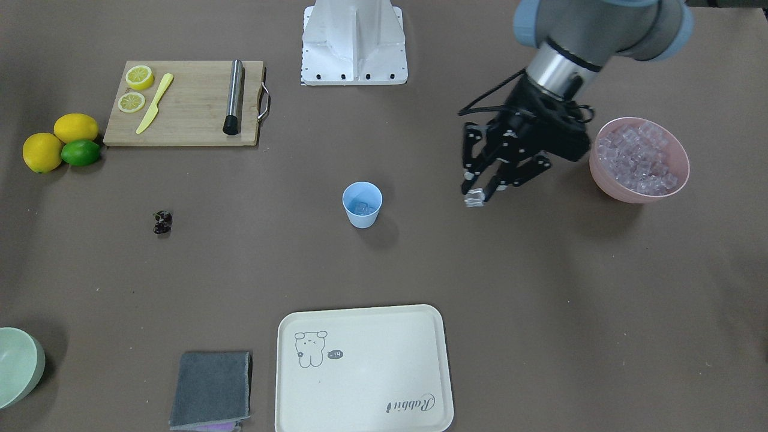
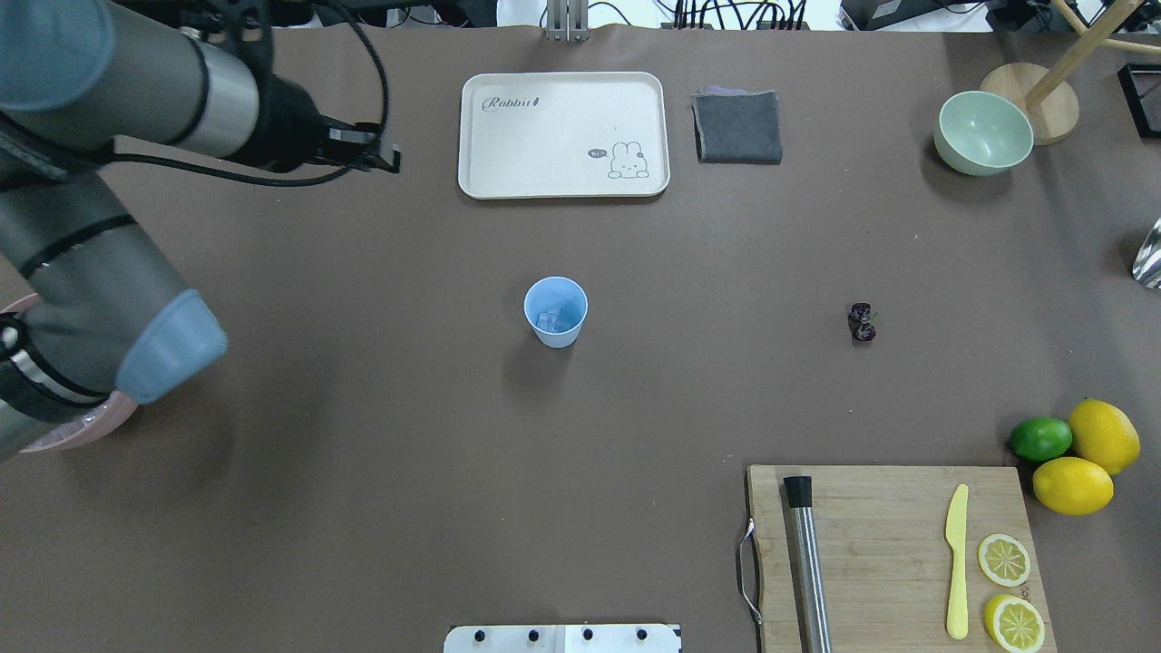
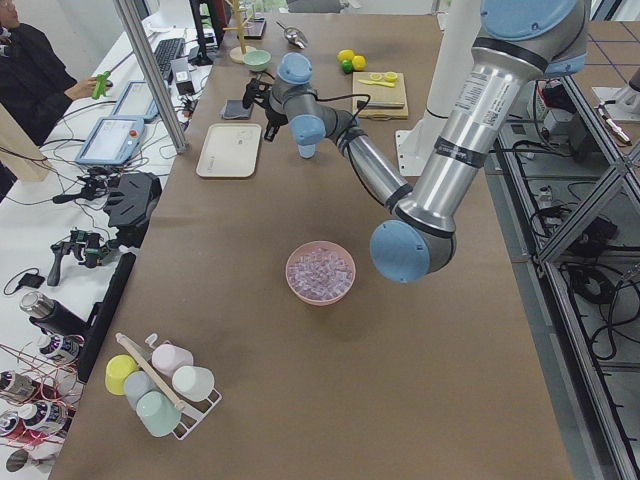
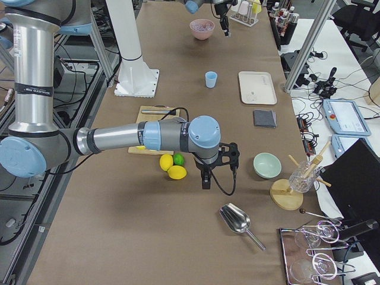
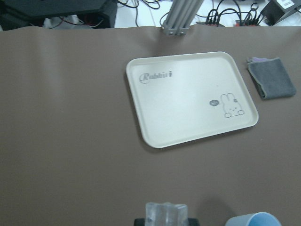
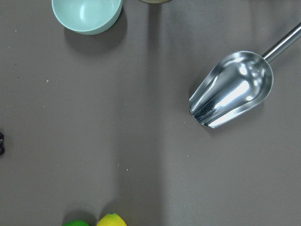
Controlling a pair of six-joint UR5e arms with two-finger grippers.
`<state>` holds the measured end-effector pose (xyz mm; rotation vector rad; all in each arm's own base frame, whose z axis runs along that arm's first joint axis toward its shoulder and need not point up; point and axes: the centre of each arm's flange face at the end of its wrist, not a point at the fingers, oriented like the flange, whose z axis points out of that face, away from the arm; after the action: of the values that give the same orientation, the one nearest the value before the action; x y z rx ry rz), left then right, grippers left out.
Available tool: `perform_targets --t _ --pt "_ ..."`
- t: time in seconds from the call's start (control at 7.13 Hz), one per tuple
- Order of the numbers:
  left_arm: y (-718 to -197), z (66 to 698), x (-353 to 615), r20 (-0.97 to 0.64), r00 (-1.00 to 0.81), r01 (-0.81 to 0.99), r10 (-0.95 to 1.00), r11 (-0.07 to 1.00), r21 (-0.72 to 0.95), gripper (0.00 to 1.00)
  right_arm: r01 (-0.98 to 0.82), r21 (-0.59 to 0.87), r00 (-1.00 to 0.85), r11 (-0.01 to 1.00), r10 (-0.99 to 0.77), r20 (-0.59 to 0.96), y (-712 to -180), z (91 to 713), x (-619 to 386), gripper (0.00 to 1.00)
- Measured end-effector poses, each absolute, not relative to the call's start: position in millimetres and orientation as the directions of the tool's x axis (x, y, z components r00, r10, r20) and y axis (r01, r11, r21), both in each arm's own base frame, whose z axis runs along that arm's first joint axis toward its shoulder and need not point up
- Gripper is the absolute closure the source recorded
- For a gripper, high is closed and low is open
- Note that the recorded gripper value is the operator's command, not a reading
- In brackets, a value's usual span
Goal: Put ice and cherries in cup
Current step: 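Lift the ice cube and carry it with the left gripper over the blue cup, then open the left gripper above the blue cup to drop the ice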
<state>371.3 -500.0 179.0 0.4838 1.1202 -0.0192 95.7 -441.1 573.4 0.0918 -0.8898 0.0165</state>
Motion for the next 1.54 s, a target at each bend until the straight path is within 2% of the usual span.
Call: perform_targets --t 0.42,0.7,0.84,0.98,1.54 --pt "-446 160 495 -0.858 0.473 0.277 0.200 0.891 0.360 1.00 -0.053 0.071 0.630 0.996 -0.022 0.776 -442 574 96 0.00" --pt "-428 162 541 -0.846 0.496 0.264 0.195 0.894 0.361 1.00 -0.066 0.061 0.630 0.996 -0.006 0.777 -445 571 96 0.00" --pt "-424 166 551 -0.840 0.507 0.262 0.193 0.894 0.363 0.08 -0.071 0.059 0.630 0.996 -0.001 0.777 -446 570 96 0.00" --pt "-423 166 553 -0.838 0.510 0.260 0.195 0.893 0.366 0.02 -0.073 0.059 0.630 0.996 0.000 0.777 -446 569 96 0.00" --pt "-420 166 511 -0.835 0.510 0.277 0.209 0.879 0.389 0.02 -0.078 0.062 0.628 0.995 0.001 0.778 -470 544 83 0.00"
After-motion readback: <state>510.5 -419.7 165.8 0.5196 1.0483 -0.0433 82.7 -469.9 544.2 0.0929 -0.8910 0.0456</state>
